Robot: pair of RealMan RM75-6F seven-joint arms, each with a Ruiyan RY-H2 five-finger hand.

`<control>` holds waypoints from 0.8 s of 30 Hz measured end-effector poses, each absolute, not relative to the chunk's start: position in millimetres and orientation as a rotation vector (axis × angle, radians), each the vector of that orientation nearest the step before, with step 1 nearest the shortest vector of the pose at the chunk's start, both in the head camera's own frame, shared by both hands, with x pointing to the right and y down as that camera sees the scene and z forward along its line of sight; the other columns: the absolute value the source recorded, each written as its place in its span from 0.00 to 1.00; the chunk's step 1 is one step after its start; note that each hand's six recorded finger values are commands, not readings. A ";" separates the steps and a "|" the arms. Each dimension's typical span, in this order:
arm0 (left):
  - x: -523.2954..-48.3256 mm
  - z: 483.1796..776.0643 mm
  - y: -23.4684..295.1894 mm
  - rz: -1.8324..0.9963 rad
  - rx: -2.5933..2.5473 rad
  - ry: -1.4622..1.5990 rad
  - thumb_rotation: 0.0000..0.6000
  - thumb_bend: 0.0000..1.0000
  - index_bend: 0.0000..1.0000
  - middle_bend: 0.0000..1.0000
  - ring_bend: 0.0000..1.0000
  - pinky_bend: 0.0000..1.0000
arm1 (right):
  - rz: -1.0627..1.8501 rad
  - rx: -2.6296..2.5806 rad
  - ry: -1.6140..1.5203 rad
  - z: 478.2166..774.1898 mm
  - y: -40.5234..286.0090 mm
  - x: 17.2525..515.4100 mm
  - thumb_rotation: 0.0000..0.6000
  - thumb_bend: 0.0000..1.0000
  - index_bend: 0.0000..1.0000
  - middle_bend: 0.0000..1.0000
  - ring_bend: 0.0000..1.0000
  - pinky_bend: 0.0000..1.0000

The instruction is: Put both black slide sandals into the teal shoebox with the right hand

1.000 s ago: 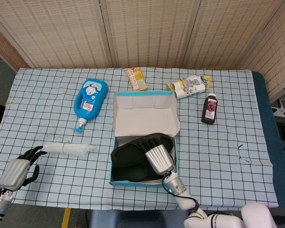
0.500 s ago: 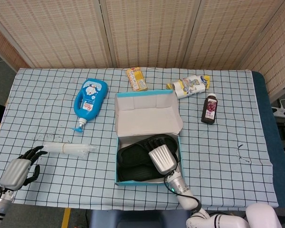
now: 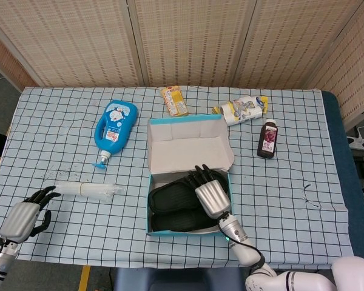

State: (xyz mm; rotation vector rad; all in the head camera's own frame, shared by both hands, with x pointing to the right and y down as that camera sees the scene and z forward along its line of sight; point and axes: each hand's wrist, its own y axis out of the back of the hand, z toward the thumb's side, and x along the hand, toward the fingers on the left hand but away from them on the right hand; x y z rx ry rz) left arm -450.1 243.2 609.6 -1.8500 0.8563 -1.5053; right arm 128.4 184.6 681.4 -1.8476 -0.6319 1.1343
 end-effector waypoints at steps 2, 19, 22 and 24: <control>-450.0 610.0 243.4 -1.507 -1.850 0.854 1.00 0.66 0.22 0.09 0.15 0.37 | 1.134 -1.892 -0.649 674.8 181.3 131.4 1.00 0.06 0.17 0.10 0.00 0.02; -450.4 612.0 243.6 -1.517 -1.853 0.849 1.00 0.67 0.22 0.09 0.15 0.37 | 1.133 -2.214 -0.688 651.9 176.1 138.9 1.00 0.05 0.20 0.14 0.00 0.02; -452.2 612.2 243.0 -1.523 -1.856 0.860 1.00 0.67 0.22 0.09 0.15 0.37 | 1.078 -2.328 -0.701 635.7 180.3 134.0 1.00 0.05 0.25 0.18 0.00 0.03; -453.2 612.1 242.6 -1.526 -1.855 0.862 1.00 0.67 0.22 0.09 0.15 0.37 | 1.034 -2.370 -0.686 620.6 182.5 132.4 1.00 0.05 0.29 0.21 0.01 0.07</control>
